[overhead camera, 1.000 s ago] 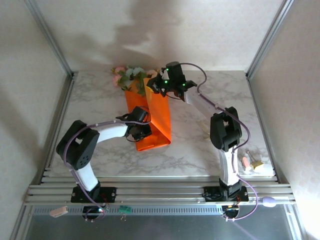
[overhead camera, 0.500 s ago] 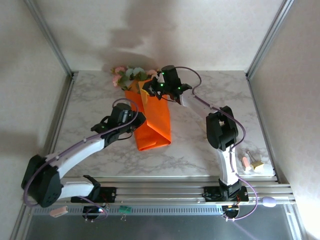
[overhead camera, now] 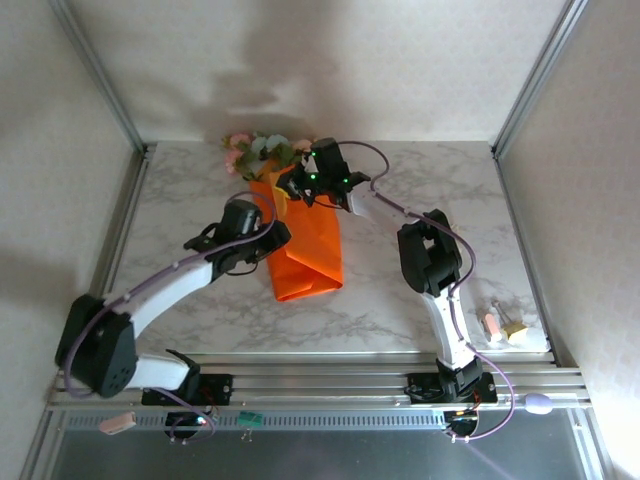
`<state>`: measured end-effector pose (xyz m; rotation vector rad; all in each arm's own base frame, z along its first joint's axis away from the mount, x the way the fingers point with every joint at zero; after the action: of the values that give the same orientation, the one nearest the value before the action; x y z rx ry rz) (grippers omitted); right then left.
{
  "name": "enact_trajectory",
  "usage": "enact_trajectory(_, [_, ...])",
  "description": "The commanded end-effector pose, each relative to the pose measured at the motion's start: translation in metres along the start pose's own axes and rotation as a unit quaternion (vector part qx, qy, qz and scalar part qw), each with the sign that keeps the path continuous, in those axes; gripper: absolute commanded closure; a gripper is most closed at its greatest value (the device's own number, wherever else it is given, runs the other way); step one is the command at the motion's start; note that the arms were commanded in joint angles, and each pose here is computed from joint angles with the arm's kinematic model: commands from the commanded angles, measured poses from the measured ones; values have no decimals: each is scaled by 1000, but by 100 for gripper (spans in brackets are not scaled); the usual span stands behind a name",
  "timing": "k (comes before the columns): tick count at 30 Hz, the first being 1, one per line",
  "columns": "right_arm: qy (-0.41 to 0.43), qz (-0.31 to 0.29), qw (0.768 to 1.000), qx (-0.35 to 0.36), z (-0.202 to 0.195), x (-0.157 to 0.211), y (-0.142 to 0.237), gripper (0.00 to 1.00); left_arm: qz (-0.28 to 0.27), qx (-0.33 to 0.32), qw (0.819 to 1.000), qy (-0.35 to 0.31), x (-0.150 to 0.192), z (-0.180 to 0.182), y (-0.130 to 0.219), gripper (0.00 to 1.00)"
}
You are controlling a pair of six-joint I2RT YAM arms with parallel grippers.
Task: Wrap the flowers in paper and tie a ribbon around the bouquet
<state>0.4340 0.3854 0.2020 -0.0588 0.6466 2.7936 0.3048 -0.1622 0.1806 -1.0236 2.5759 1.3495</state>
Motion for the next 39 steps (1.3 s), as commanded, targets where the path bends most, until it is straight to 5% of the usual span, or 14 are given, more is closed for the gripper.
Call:
enact_trajectory(1, [5, -5, 1000, -18, 17, 0, 1, 93, -25, -25, 997, -65, -16, -9, 1, 40])
enact_trajectory(6, [6, -5, 1000, -18, 21, 0, 2, 94, -23, -32, 996, -85, -22, -20, -13, 45])
enact_trajectory(10, [7, 0, 1000, -13, 21, 0, 2, 93, -27, -90, 992, -79, -24, -2, -24, 82])
enact_trajectory(13, [8, -2, 1000, 4, 15, 1, 3, 91, -22, -104, 991, -76, -21, 7, -32, 99])
enact_trajectory(18, [14, -10, 999, 42, 3, -3, 12, 64, -19, -108, 992, -62, -19, 12, -38, 100])
enact_trajectory(24, [46, -77, 994, 66, 9, -33, 71, 48, -8, -122, 992, -35, -11, 29, -41, 100])
enact_trajectory(32, [14, -120, 987, 109, -47, -57, 126, 49, -9, -132, 991, -12, -10, 47, -50, 100])
enact_trajectory(39, [-18, -96, 986, 136, -87, -58, 94, 73, -2, -154, 988, -15, -12, 52, -62, 100])
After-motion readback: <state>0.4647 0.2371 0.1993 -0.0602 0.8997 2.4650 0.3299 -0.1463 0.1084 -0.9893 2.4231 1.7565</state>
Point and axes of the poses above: each hand's point on the last joint's axis, 136 mm out from that joint toward the fingers, its own y axis back along the fingers, its own z axis along the line the jaws close on, x = y × z, the point moved 6 cm from there along y, back along the fingers, and after that the axes turned 1 degree about y, right-handed, at the moved point
